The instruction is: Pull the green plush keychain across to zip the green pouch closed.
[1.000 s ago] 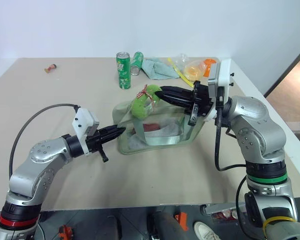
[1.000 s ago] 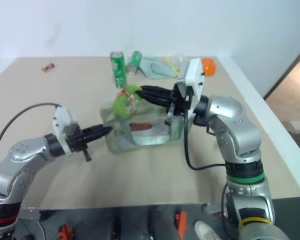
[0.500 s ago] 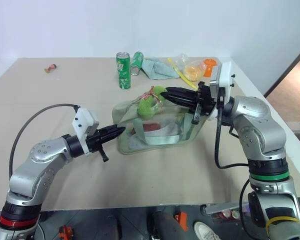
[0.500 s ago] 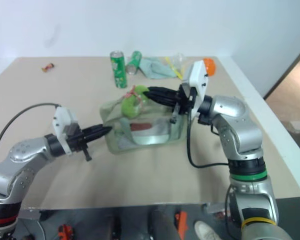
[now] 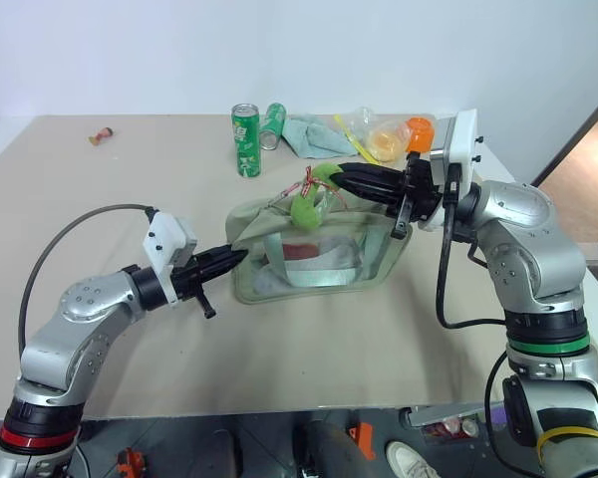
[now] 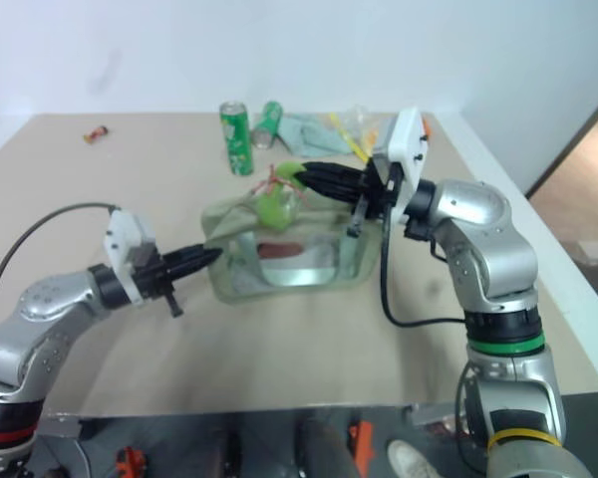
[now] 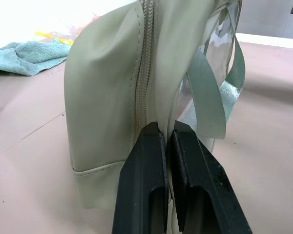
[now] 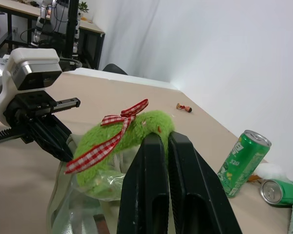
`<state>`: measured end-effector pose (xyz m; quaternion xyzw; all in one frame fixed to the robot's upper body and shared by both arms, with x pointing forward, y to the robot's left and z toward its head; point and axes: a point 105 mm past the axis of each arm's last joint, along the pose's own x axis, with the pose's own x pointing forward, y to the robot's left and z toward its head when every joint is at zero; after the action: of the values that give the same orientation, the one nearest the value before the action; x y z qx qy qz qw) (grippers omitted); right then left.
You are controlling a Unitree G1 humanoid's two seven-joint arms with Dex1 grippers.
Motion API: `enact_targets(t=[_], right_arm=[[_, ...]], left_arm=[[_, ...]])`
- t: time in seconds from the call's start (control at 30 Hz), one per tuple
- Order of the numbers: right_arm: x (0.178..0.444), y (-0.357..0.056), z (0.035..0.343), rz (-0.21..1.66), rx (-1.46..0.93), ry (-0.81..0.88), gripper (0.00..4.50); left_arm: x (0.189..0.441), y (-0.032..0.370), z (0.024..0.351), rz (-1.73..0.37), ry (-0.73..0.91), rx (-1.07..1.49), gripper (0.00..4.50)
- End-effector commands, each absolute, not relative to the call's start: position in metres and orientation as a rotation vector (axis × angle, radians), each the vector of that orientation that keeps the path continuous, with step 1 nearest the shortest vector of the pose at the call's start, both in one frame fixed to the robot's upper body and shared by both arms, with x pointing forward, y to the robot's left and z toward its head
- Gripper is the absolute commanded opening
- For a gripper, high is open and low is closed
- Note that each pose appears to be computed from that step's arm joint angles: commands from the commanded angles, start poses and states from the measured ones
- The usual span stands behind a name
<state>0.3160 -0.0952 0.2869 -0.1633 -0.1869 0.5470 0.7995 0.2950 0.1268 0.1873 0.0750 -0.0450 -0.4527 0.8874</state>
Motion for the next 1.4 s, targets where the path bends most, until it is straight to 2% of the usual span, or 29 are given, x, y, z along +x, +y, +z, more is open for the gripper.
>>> enact_targets(t=[0.03, 0.17, 0.53, 0.8, 1.03, 1.4], right_arm=[[0.305, -0.093, 0.307, 1.177, -0.356, -0.496, 0.03], [0.306, -0.092, 0.302, 1.18, -0.349, -0.485, 0.03], [0.318, -0.107, 0.296, 1.138, -0.374, -0.446, 0.03], [0.321, -0.116, 0.299, 1.113, -0.39, -0.44, 0.03], [0.32, -0.118, 0.317, 1.096, -0.393, -0.48, 0.03], [0.325, -0.134, 0.314, 1.053, -0.423, -0.449, 0.03]], left_arm=[[0.295, 0.122, 0.209, -0.946, -0.175, 0.149, 0.0], [0.295, 0.125, 0.213, -0.942, -0.177, 0.16, 0.0], [0.294, 0.134, 0.192, -0.914, -0.102, 0.178, 0.0], [0.293, 0.134, 0.187, -0.904, -0.088, 0.167, 0.0], [0.295, 0.134, 0.184, -0.903, -0.077, 0.177, 0.0], [0.296, 0.134, 0.183, -0.905, -0.067, 0.173, 0.0]])
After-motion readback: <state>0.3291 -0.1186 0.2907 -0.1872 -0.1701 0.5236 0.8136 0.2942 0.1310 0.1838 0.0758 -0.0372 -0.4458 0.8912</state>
